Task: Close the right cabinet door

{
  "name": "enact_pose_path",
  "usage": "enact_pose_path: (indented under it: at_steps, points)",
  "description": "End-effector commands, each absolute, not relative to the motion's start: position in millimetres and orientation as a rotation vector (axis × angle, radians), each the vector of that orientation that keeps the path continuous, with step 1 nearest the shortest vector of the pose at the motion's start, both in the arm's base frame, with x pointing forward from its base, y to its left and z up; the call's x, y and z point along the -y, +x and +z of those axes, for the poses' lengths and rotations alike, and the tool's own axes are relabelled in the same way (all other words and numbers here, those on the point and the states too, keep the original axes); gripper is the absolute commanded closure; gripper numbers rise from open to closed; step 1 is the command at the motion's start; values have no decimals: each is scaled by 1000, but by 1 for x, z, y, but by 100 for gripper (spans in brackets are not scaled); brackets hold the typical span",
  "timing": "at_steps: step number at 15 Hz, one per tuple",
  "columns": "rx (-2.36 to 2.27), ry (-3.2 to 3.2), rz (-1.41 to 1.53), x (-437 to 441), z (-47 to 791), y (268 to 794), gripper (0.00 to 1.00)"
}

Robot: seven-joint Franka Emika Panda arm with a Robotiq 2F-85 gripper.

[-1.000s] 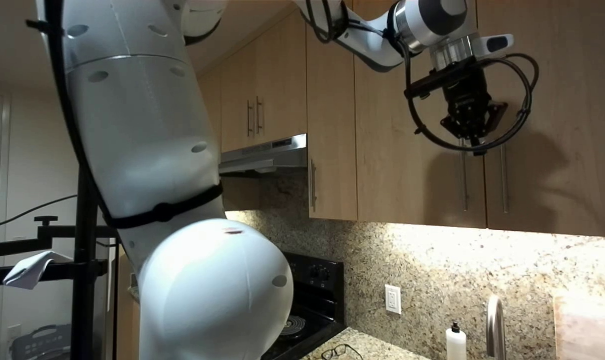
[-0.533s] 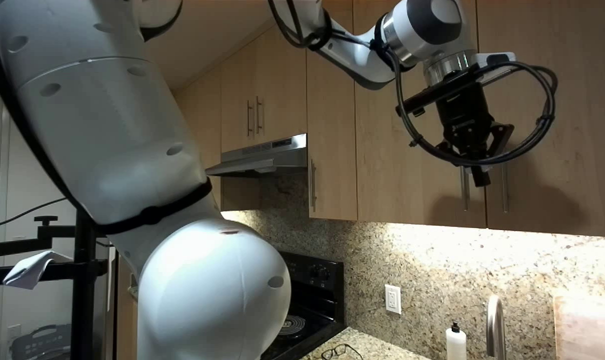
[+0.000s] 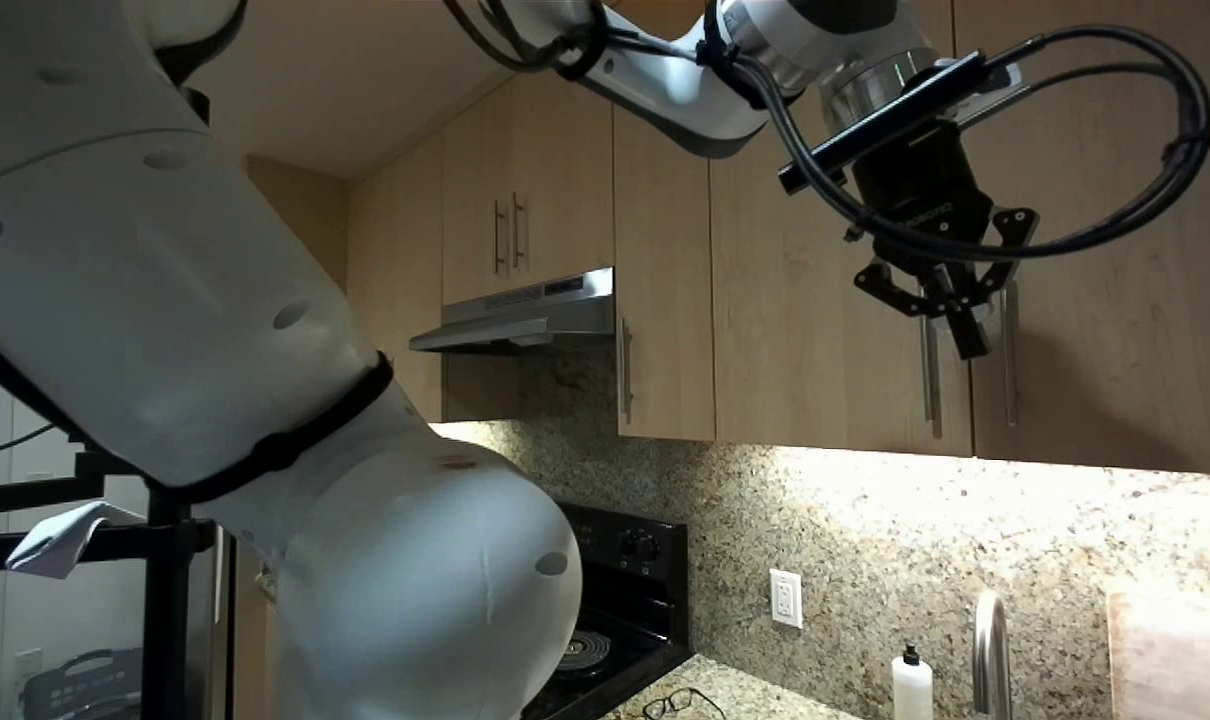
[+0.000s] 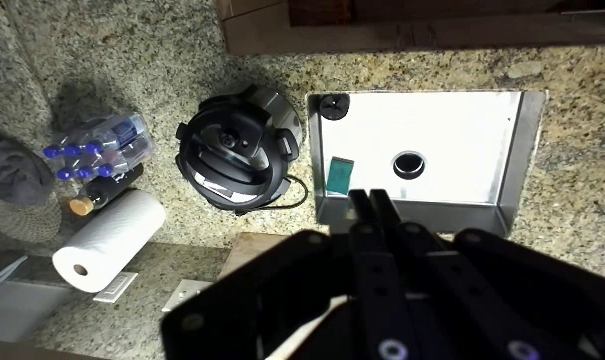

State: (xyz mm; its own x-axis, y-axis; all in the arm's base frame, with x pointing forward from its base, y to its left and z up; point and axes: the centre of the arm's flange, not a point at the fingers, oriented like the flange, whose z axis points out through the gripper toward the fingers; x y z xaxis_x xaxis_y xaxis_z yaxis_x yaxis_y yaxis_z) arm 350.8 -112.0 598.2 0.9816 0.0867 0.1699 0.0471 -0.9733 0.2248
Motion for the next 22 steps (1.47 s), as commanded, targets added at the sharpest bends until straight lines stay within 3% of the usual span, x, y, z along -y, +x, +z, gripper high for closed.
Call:
enact_pose_path:
  at_steps: [1, 11, 12, 13, 16, 22]
  points:
    - [-217, 2895, 244, 123, 584, 324, 94]
    - [-380, 2909, 291, 111, 596, 323, 94]
    - [-390, 2910, 293, 104, 599, 326, 90]
    - [-395, 2910, 297, 100, 600, 329, 67]
    - [-362, 2940, 307, 84, 607, 343, 58]
    - [-236, 3081, 174, 69, 605, 371, 20]
